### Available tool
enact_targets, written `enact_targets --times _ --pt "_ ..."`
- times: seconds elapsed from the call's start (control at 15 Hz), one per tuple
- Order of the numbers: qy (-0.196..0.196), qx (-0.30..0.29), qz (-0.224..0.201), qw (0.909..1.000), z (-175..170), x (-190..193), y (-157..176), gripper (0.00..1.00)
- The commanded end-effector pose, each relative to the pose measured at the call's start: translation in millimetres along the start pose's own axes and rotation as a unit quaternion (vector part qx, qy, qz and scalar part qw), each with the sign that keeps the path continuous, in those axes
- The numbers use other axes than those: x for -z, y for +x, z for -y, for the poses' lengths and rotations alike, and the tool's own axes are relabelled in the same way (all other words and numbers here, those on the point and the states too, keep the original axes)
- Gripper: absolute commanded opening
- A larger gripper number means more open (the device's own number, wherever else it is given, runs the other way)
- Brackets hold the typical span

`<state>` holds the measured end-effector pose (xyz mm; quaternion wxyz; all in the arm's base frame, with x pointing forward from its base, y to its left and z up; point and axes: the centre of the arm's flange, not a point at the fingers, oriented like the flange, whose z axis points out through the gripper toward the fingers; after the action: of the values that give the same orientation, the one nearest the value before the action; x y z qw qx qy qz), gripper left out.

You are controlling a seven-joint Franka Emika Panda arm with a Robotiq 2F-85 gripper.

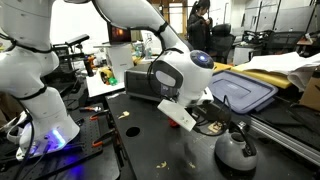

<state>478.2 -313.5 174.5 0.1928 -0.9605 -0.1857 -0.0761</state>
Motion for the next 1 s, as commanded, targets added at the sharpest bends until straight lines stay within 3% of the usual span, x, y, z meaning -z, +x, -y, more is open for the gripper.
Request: enact_targets --times 0.0,0.4,0.93 --pt "-0.014 -0.007 0.028 0.9995 14 19 3 1.0" --pt "-0.014 -0.002 0.08 0.9967 18 28 7 1.0" --pt "-0.012 -0.035 0.068 0.997 27 34 17 1.0"
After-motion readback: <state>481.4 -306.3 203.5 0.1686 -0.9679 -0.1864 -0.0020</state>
